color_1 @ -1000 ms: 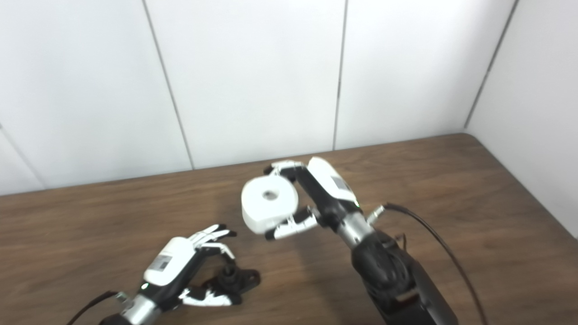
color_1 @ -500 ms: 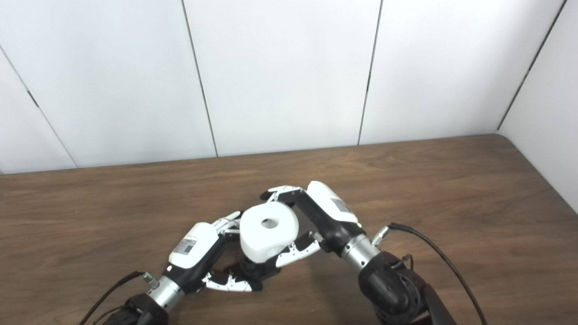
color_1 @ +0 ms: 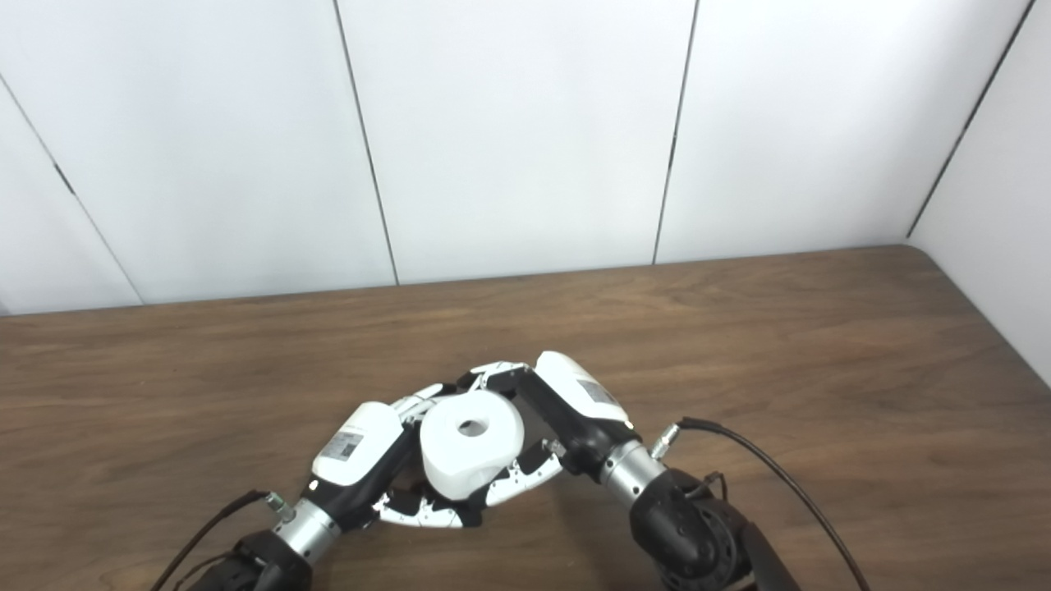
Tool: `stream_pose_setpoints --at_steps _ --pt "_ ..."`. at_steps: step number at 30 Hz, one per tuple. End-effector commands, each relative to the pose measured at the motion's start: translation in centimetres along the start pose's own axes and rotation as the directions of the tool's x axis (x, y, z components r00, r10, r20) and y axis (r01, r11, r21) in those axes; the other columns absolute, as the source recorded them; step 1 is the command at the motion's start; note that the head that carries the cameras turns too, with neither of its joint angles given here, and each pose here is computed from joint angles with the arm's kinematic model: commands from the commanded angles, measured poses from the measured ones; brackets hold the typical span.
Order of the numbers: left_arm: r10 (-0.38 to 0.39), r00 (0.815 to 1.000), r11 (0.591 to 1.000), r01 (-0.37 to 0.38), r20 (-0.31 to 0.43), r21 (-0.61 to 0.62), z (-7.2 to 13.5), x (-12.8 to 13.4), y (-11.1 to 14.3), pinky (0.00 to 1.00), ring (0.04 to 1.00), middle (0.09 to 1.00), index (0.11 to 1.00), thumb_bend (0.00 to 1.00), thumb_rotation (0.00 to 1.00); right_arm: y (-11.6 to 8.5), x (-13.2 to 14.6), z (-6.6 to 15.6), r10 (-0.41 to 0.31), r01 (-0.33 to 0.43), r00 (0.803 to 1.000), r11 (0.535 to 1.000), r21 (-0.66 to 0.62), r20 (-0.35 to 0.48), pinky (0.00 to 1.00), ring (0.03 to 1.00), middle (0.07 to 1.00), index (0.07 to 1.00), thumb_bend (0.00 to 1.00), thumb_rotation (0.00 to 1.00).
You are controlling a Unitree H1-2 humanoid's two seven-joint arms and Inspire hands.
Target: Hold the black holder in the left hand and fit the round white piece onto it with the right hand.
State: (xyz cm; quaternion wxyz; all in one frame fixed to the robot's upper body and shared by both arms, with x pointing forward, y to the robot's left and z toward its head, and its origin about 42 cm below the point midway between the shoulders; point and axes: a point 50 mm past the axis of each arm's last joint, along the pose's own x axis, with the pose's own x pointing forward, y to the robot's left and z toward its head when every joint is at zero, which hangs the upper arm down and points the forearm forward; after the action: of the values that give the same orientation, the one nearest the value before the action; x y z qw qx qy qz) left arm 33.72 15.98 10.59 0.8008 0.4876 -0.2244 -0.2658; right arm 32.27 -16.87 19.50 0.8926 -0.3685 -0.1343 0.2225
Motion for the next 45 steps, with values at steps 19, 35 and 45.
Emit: stream_pose_setpoints --at_steps 19,35,45 --pt "-0.222 0.969 0.975 0.220 -0.108 -0.030 -0.5 -3.8 -6.0 0.85 0.926 0.848 0.480 0.52 0.06 -0.5 1.9 0.8 0.075 -0.068 0.992 0.995 -0.072 0.102 0.71 0.815 0.786 0.481 0.52 0.13" --pt "-0.243 0.964 0.970 0.240 -0.112 -0.037 -0.3 -3.6 -5.8 0.87 0.934 0.855 0.480 0.52 0.06 -0.5 1.6 1.5 0.167 -0.150 0.976 0.981 -0.125 0.137 0.68 0.802 0.778 0.481 0.52 0.13" --pt "-0.224 0.969 0.975 0.222 -0.104 -0.029 -0.3 -3.5 -5.9 0.85 0.924 0.850 0.480 0.52 0.06 -0.2 1.3 1.9 0.205 -0.184 0.968 0.972 -0.146 0.143 0.68 0.815 0.781 0.482 0.52 0.13"
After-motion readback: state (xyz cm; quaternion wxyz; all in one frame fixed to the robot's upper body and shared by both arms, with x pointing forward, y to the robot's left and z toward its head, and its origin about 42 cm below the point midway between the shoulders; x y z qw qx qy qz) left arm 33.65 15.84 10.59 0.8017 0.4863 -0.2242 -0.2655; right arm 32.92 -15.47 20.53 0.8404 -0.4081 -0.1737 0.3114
